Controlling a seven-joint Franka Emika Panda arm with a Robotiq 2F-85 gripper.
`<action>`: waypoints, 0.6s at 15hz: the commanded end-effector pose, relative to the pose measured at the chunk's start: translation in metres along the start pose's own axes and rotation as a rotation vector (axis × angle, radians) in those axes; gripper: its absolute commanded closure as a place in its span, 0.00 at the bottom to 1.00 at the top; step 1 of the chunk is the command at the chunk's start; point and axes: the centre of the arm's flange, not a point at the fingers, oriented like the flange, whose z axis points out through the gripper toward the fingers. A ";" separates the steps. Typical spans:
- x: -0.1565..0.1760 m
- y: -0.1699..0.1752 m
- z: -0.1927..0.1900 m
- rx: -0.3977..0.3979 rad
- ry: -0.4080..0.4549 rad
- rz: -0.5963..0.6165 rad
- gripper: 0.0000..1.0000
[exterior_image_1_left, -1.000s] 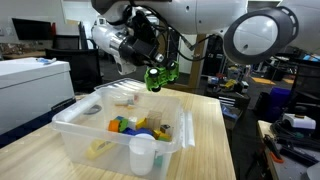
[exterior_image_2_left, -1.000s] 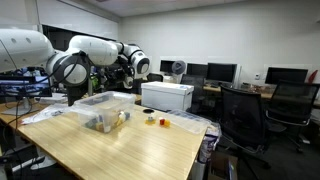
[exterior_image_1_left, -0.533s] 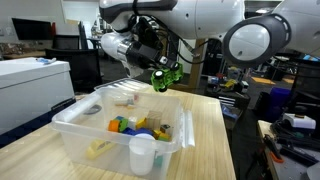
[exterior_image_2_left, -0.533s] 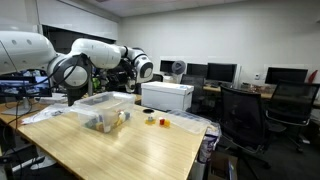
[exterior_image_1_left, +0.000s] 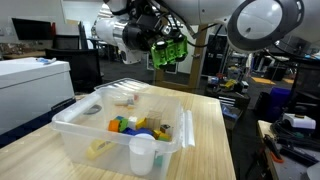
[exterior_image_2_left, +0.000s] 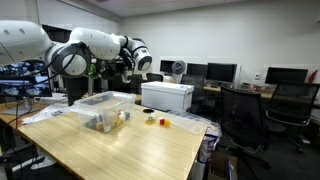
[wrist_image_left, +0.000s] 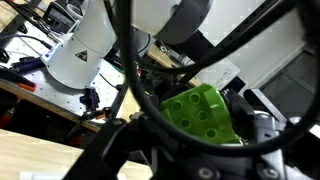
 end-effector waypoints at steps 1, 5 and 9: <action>-0.008 0.009 0.017 0.009 -0.023 0.119 0.55; -0.008 0.011 0.026 0.039 -0.117 0.194 0.55; -0.018 -0.007 0.035 0.063 -0.197 0.202 0.55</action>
